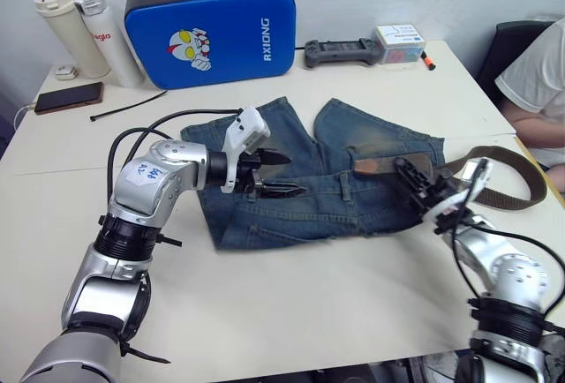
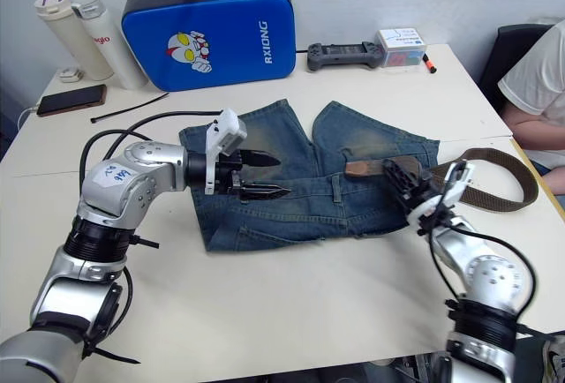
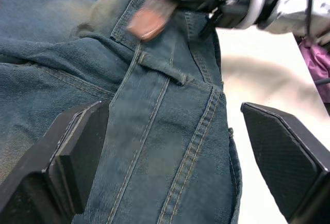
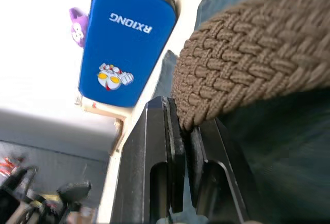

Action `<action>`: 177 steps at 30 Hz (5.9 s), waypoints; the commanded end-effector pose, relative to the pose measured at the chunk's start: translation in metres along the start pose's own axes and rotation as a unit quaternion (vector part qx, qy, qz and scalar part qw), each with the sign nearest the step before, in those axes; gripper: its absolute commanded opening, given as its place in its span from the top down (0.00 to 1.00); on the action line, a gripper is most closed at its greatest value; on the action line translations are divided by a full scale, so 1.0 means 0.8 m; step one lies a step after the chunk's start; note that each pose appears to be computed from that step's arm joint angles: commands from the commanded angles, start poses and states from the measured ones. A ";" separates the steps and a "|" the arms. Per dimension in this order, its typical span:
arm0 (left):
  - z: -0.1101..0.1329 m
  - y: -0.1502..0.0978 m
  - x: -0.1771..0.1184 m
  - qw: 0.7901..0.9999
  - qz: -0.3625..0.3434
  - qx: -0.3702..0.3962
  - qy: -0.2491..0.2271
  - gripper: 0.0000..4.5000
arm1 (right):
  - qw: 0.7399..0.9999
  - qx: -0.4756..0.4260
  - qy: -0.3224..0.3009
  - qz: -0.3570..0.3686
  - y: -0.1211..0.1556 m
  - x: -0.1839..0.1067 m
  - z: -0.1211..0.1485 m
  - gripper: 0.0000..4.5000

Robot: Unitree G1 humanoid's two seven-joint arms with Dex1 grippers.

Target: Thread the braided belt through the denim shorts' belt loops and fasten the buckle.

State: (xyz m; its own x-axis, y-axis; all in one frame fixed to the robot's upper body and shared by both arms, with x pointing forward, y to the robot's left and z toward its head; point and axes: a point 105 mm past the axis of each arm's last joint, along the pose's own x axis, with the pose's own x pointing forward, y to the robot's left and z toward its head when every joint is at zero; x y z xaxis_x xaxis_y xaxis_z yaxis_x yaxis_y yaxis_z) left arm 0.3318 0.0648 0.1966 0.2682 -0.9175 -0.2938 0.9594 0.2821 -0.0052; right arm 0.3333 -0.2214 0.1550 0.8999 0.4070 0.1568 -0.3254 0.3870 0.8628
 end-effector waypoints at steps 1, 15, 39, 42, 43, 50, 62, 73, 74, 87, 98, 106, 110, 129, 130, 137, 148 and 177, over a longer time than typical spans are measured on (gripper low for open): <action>0.010 -0.007 0.002 1.000 -0.009 0.024 -0.010 0.00 | 1.000 0.005 0.002 0.020 0.014 -0.007 0.006 0.99; 0.009 -0.006 0.000 1.000 -0.009 0.027 -0.005 0.00 | 0.997 -0.044 0.059 -0.003 -0.003 0.013 -0.048 0.99; 0.007 -0.008 0.000 1.000 -0.011 0.029 -0.003 0.00 | 0.996 -0.059 0.064 0.004 -0.011 0.002 -0.051 0.99; 0.006 -0.007 -0.001 1.000 -0.010 0.028 -0.002 0.00 | 0.997 -0.039 0.069 0.006 -0.010 0.004 -0.061 0.99; 0.006 -0.006 -0.001 1.000 -0.008 0.027 -0.002 0.00 | 0.997 -0.035 0.071 0.005 -0.010 0.005 -0.064 0.99; 0.006 -0.006 0.001 1.000 -0.008 0.026 -0.003 0.00 | 0.999 0.035 0.035 0.002 -0.010 0.011 -0.053 0.99; 0.006 -0.007 0.000 1.000 -0.008 0.029 -0.002 0.00 | 0.997 0.007 0.072 -0.011 -0.016 0.007 -0.068 0.99; 0.002 -0.006 0.001 0.999 -0.007 0.031 0.003 0.00 | 0.993 0.039 0.114 0.017 -0.001 0.009 -0.121 0.99; 0.003 -0.006 0.001 0.999 -0.006 0.031 0.003 0.00 | 0.992 0.038 0.119 0.016 0.000 0.010 -0.129 0.99; 0.001 -0.006 0.000 1.000 -0.005 0.027 0.002 0.00 | 0.992 -0.031 0.117 -0.042 0.007 0.060 -0.158 0.99; -0.001 -0.006 -0.002 1.000 0.003 0.026 0.002 0.00 | 0.981 -0.085 0.171 -0.034 0.030 0.081 -0.187 0.99; -0.004 -0.006 -0.001 1.000 0.002 0.026 0.003 0.00 | 0.980 -0.082 0.179 0.010 0.057 0.080 -0.191 0.99; -0.003 -0.007 0.003 1.000 -0.002 0.028 0.001 0.00 | 0.984 -0.063 0.168 -0.012 0.046 0.072 -0.179 0.99; -0.001 -0.007 0.010 0.999 -0.020 0.038 0.003 0.00 | 0.996 0.079 0.002 -0.044 0.052 0.031 -0.097 0.42; 0.000 -0.007 0.010 0.999 -0.021 0.039 0.003 0.00 | 0.995 0.085 -0.005 -0.042 0.053 0.031 -0.094 0.42; 0.003 -0.003 0.005 0.999 -0.017 0.047 0.007 0.00 | 0.993 0.102 0.005 -0.066 0.042 0.035 -0.100 0.83; 0.004 0.007 -0.017 0.999 0.015 0.049 0.014 0.00 | 0.988 0.055 0.133 -0.047 0.059 0.068 -0.165 0.99; -0.011 0.026 -0.048 0.997 0.037 0.053 0.044 0.00 | 0.828 -0.445 0.337 0.055 0.100 -0.012 -0.140 0.01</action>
State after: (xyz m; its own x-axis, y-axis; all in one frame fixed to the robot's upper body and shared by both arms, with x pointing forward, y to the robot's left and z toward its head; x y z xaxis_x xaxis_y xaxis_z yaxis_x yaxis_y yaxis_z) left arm 0.3397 0.1024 0.1896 0.3233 -0.8688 -0.3750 0.9447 0.3194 0.0744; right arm 0.2705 -0.1054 0.1670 0.5953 0.7411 -0.3105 -0.6617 0.6713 0.3339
